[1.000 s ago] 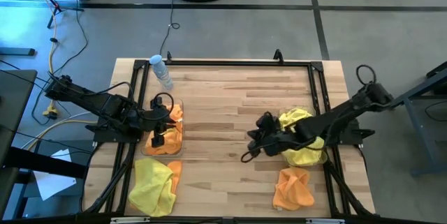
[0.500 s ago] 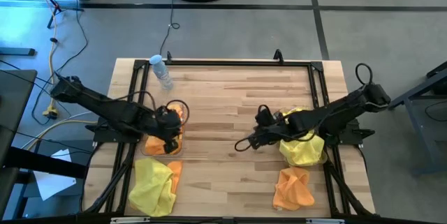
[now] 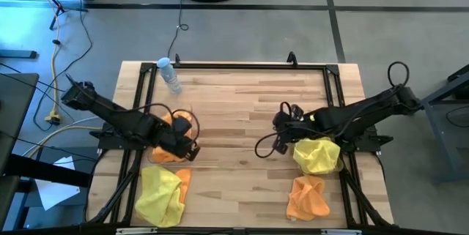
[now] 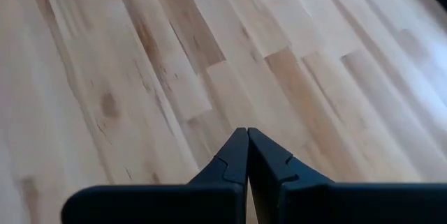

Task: Sort microfiber towel by color & place in baskets
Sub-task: Put the yellow towel into the right transparent bin

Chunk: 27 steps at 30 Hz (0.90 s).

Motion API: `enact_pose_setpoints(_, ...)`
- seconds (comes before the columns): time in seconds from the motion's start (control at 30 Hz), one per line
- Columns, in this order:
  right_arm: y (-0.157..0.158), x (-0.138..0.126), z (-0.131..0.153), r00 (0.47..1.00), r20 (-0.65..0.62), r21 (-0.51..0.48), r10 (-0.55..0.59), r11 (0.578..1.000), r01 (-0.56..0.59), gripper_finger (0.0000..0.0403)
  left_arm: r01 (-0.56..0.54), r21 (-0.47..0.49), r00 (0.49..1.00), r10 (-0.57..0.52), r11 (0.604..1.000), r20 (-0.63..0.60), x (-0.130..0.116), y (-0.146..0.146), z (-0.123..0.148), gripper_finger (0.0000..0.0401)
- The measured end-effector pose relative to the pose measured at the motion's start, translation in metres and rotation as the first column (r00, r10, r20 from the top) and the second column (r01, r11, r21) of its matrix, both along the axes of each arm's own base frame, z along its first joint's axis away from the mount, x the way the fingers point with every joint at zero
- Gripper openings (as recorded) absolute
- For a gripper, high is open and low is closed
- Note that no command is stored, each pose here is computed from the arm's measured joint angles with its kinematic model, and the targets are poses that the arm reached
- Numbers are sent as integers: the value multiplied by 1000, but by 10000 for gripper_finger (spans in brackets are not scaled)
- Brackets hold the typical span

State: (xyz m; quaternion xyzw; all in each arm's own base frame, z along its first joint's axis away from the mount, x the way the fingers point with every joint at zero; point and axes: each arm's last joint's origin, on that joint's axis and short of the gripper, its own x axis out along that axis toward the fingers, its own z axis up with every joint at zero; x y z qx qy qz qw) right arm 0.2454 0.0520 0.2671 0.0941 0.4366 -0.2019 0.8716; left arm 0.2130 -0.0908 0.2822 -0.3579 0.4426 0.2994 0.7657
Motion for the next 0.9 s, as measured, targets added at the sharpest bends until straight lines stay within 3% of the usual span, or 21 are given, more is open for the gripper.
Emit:
enact_pose_setpoints(0.2, -3, -12, 5, 996, -58, -54, 72, 996, -75, 0, -165, -116, 986, 164, 979, -17, -16, -31, -6, 0)
enact_pose_setpoints(0.43, -5, -17, 6, 991, -104, -78, 90, 992, -98, 0, -368, -181, 929, 352, 912, -114, -28, -81, -27, 0)
enact_pose_setpoints(0.7, -6, -17, 6, 985, -122, -108, 124, 985, -137, 0, -404, -114, 887, 358, 908, -291, -10, -111, -31, 0)
enact_pose_setpoints(0.9, -6, -17, 6, 981, -131, -118, 142, 980, -158, 0, -416, -155, 856, 329, 896, -398, -5, -121, -40, 1)
